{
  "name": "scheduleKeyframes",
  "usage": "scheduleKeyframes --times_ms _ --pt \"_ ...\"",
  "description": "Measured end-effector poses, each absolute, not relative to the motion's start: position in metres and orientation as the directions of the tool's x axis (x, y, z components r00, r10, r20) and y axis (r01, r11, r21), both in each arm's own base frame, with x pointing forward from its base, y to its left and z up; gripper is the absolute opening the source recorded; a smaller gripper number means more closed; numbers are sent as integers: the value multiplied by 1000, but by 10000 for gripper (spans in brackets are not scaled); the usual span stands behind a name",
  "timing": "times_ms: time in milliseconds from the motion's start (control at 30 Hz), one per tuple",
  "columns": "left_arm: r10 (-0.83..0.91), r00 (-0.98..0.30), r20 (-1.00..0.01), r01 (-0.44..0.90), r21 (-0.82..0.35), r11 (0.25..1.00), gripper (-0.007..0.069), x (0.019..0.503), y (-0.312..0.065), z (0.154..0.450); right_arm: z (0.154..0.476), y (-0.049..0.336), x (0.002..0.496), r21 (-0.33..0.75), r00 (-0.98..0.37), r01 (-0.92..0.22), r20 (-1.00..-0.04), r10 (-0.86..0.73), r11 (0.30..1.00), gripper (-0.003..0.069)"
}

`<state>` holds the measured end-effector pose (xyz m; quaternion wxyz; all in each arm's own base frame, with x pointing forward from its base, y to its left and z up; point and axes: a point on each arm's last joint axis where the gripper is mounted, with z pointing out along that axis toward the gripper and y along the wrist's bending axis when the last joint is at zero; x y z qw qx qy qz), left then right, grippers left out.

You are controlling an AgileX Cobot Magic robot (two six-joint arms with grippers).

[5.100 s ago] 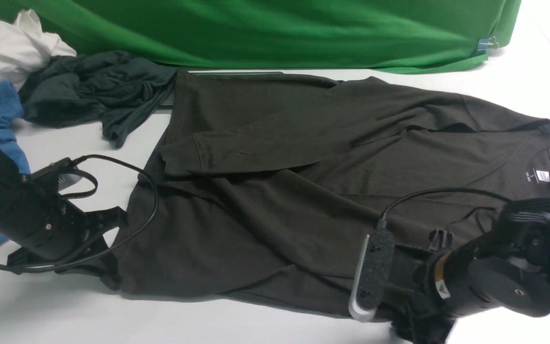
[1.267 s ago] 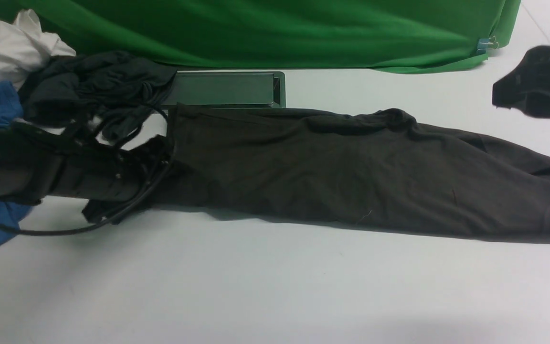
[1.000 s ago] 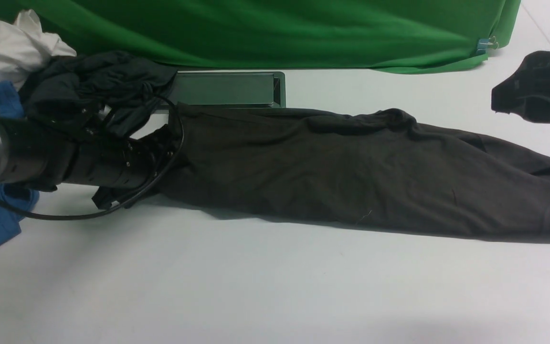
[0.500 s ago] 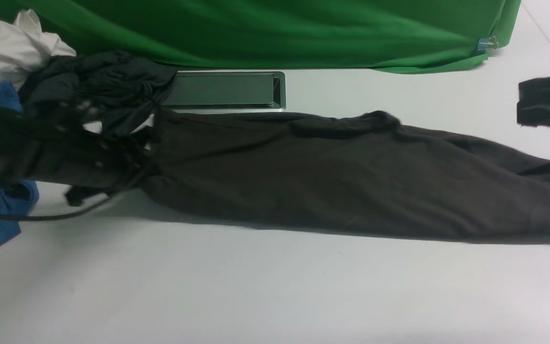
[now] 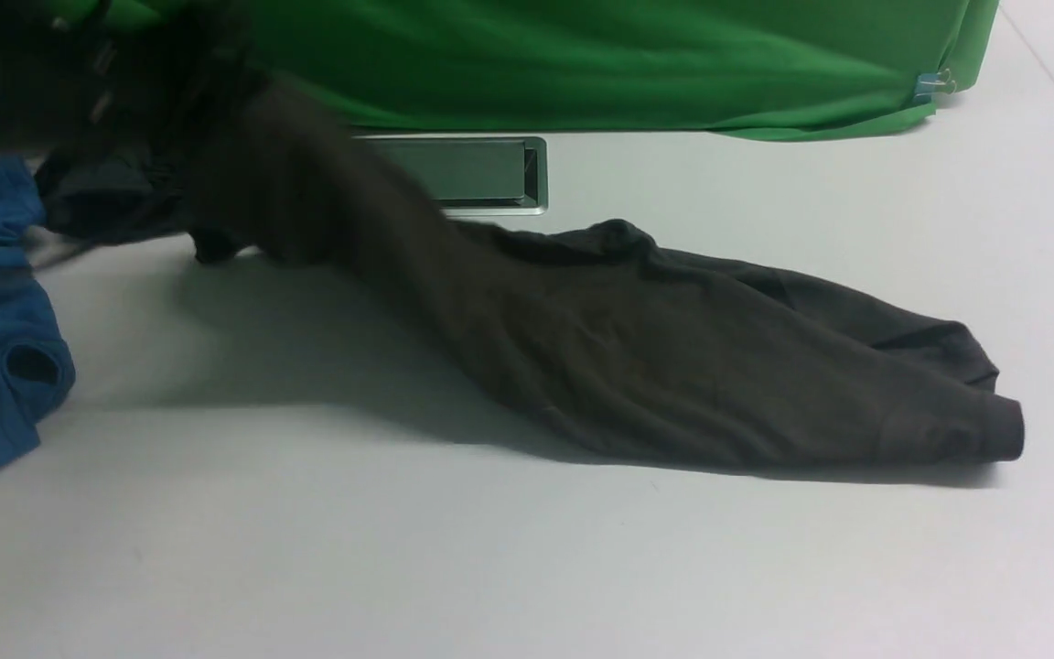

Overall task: Fold a long-sleeved shirt on a white desktop.
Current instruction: 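Fold the garment over onto itself on the table with the left gripper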

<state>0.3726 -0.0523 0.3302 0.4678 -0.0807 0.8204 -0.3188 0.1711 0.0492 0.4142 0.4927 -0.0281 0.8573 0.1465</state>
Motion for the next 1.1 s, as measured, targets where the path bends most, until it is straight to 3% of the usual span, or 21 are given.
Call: scheduleKeyframes --times_ms 133,233,267,400,533,633,767,900,1000,1100 --pt "-313 -594 -741 366 -595 715 155 383 -131 343 419 48 165 225 -488 -198 -867 103 954 22" --pt "-144 -673 -725 529 -608 592 155 380 -240 322 421 47 161 225 -478 -201 -872 105 953 30" --pt "-110 -686 -719 550 -611 569 155 377 -259 315 421 47 160 225 -480 -201 -871 105 953 33" --pt "116 -725 -679 645 -610 461 155 348 -372 246 420 46 157 224 -496 -199 -863 99 954 40" --pt "263 -771 -580 630 -637 444 155 325 -430 175 416 46 155 208 -529 -202 -846 72 957 43" --pt "286 -783 -552 617 -632 469 183 326 -439 158 415 46 154 185 -543 -213 -839 41 959 50" --pt "281 -750 -599 652 -598 466 310 331 -438 177 414 45 154 173 -545 -220 -838 26 960 62" --pt "295 -665 -686 731 -516 447 536 331 -428 224 415 46 154 174 -536 -221 -844 29 960 85" --pt "304 -610 -732 761 -434 482 645 338 -405 266 421 45 154 175 -514 -224 -857 36 959 103" --pt "306 -575 -759 760 -358 542 681 354 -371 298 430 45 152 173 -482 -231 -875 42 957 115"
